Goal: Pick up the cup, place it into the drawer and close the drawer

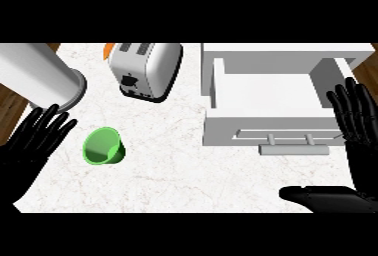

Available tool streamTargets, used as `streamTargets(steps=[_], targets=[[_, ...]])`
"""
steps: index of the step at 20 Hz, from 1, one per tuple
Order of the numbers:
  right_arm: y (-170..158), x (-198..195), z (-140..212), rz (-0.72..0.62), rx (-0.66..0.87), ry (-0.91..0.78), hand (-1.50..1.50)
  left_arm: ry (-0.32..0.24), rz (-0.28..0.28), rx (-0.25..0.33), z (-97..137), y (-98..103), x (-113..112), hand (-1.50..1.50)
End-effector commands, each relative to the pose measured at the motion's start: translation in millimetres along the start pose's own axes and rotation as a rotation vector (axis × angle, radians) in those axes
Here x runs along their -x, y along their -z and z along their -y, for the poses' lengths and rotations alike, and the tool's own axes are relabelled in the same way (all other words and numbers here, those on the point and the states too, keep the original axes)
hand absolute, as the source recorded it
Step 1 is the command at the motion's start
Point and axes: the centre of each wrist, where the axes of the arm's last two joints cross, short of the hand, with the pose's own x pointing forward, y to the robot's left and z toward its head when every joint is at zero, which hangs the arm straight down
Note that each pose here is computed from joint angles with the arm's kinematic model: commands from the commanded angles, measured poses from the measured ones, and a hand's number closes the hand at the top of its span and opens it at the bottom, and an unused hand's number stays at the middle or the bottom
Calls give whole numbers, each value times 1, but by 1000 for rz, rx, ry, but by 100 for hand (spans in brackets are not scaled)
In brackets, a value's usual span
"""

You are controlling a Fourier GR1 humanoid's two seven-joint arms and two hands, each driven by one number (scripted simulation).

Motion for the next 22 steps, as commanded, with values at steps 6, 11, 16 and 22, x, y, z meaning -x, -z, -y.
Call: streamTargets(steps=[6, 11, 16, 22], targets=[[-2, -8, 3, 7, -22, 8, -150, 87, -73, -124, -40, -4, 58, -150], [4, 10, 27, 12, -4, -11, -150, 152, -133, -160, -34, -27, 90, -150], [4, 6, 7, 1, -8, -1, -150, 168, -188, -208, -70, -36, 106, -150], [0, 19, 4, 7, -15, -3, -150, 212, -200, -220, -83, -29, 139, -150]])
